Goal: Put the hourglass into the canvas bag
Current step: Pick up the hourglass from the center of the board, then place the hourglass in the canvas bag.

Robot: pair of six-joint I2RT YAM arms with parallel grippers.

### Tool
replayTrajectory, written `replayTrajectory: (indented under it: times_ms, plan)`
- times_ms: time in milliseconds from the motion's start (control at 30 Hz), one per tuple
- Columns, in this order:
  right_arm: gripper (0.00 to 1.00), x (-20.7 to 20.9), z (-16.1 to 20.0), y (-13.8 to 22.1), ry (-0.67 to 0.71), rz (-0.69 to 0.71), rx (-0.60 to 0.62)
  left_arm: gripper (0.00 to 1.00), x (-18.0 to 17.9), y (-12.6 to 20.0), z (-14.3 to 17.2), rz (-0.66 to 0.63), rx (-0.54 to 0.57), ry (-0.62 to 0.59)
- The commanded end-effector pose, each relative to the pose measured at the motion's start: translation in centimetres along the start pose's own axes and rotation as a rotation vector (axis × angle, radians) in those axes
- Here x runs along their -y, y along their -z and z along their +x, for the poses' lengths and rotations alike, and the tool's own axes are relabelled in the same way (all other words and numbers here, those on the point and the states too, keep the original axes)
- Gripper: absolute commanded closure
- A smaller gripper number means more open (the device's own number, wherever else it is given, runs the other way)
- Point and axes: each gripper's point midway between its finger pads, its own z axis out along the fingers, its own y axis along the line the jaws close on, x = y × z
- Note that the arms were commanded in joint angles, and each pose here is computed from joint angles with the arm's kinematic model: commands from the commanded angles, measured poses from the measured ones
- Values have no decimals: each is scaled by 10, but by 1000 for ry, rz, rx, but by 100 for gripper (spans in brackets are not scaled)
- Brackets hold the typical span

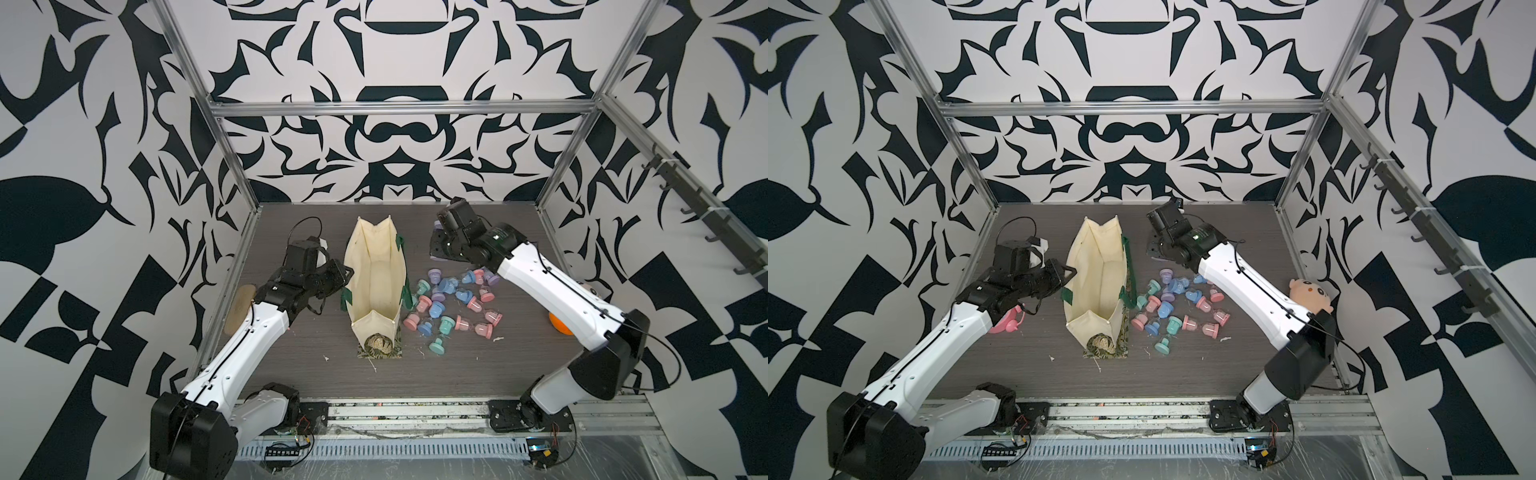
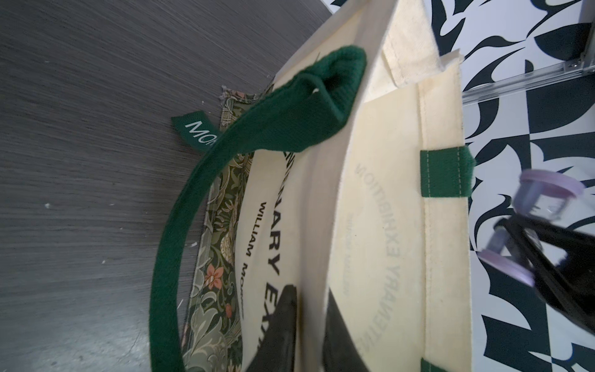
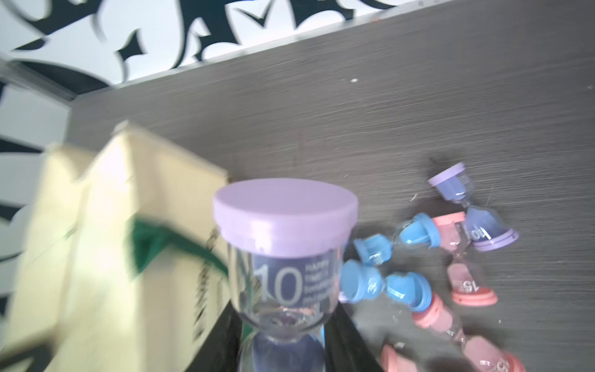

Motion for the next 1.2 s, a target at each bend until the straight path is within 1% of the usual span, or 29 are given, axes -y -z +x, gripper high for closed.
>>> replayTrajectory:
  times_ms: [0,67,167,267,433,567,733,900,933,1000,1033,1067,1167]
  plan:
    - [100,-27,6,33,78,-73,38,85,8,1,-4,37,10,-25]
    - [100,-52,15,42,119,-141,34,86,11,1,-5,47,9,-35]
    - [100,-88,33,46,179,-208,2,90,15,-1,-6,64,6,-42]
    - [100,-112,49,38,211,-224,-39,93,19,-1,-6,84,1,-46]
    - [100,-139,73,11,215,-236,-108,96,21,-2,-7,98,8,-41]
    - [100,-139,86,-15,195,-156,-154,100,21,-1,-7,101,9,-36]
    - [100,-133,108,-46,190,-71,-220,100,24,-1,-8,110,10,-29]
    - [100,-115,130,-78,173,9,-304,100,19,-6,-5,100,-4,-18]
    - [99,-110,133,-83,170,25,-314,100,18,-6,-5,97,-5,-14]
    - [84,-104,142,-89,170,38,-344,100,17,-6,-4,93,-7,-10]
    - [75,-105,145,-90,169,32,-359,100,16,-6,-4,87,-6,-9]
    - [67,-103,146,-90,171,35,-362,96,15,-6,-4,82,-5,-7]
    - [54,-105,142,-84,175,20,-354,89,8,-7,-2,51,-8,4]
